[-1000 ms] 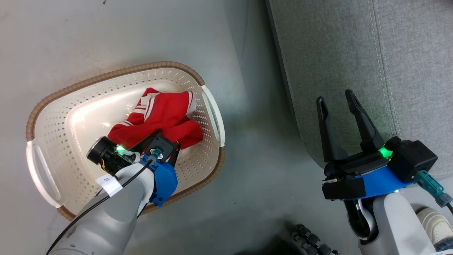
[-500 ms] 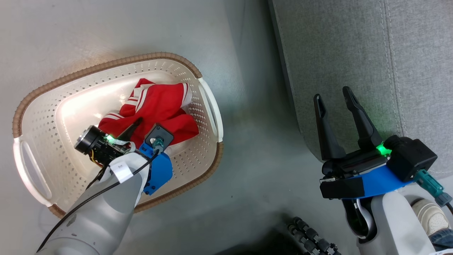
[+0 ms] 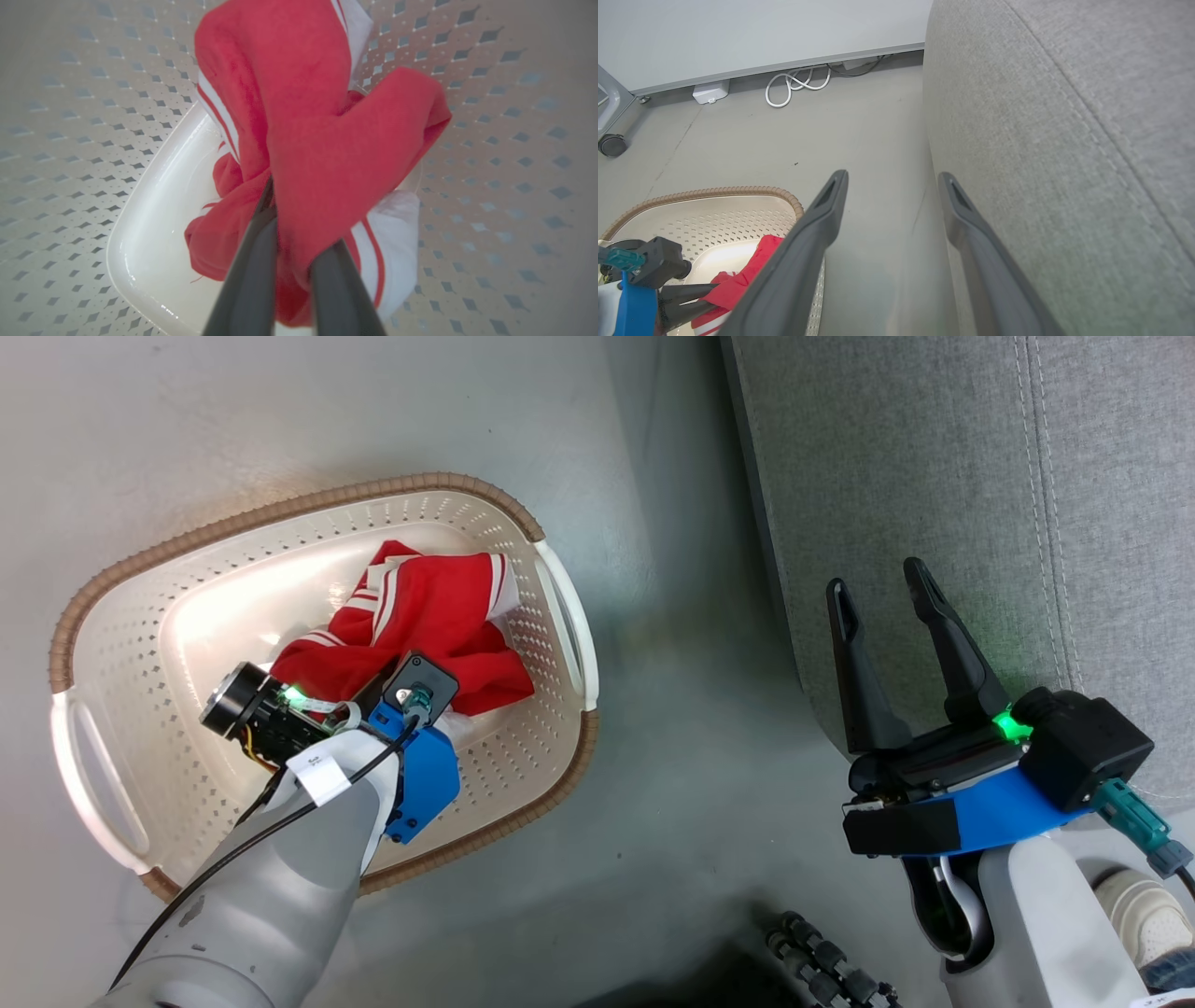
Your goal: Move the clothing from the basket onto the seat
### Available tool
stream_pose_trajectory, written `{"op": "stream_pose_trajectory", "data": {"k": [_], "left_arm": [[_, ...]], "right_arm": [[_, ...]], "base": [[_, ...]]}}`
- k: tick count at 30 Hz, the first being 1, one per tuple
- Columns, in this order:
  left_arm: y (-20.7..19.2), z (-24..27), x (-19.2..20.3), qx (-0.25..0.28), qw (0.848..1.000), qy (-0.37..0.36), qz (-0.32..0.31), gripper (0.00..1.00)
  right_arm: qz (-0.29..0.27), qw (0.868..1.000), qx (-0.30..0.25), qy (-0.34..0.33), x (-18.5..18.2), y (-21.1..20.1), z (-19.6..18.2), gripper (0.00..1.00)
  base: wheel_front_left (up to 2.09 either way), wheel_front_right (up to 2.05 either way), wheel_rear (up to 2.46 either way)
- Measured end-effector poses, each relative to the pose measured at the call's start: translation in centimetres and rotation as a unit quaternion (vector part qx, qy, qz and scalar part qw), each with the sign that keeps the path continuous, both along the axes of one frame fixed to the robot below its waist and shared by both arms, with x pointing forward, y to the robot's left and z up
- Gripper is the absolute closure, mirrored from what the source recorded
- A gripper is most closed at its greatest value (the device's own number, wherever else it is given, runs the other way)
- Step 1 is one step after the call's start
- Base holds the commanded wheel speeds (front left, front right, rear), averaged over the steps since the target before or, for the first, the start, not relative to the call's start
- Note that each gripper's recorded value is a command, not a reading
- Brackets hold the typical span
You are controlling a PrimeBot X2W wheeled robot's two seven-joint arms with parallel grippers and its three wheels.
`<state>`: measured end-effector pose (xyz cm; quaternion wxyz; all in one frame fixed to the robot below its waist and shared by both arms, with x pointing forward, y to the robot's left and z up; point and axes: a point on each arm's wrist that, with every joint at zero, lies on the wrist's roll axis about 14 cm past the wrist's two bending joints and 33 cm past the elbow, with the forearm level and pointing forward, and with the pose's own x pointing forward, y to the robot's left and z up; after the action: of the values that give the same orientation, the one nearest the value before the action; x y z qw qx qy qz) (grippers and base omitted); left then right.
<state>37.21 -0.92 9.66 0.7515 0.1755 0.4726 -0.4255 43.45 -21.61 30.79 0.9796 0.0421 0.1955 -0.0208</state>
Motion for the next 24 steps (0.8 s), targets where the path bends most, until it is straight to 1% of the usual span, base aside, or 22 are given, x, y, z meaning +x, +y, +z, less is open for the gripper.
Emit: {"op": "stream_pose_trajectory", "data": {"k": [9,14,18,24], "left_arm": [[-0.4,2.2,1.1,-0.023,0.999,-0.015,0.019,1.0],[-0.7,4.5,1.5,-0.048,0.998,-0.026,0.038,1.0],[-0.3,6.4,1.2,-0.059,0.997,-0.033,0.047,1.0],[-0.4,10.1,0.7,-0.086,0.994,-0.053,0.048,1.0]], "right_arm": [[0.01,1.0,0.001,-0.018,0.5,0.6,1.3,0.0],[0.023,0.999,-0.003,-0.04,1.1,1.3,2.9,0.0],[0.03,0.998,-0.005,-0.059,1.5,1.7,4.6,0.0],[0.04,0.996,-0.01,-0.078,1.3,2.3,7.1,0.0]], "base": [[0.0,0.0,0.0],[0.0,0.0,0.0],[0.0,0.0,0.0],[0.0,0.0,0.0]]}}
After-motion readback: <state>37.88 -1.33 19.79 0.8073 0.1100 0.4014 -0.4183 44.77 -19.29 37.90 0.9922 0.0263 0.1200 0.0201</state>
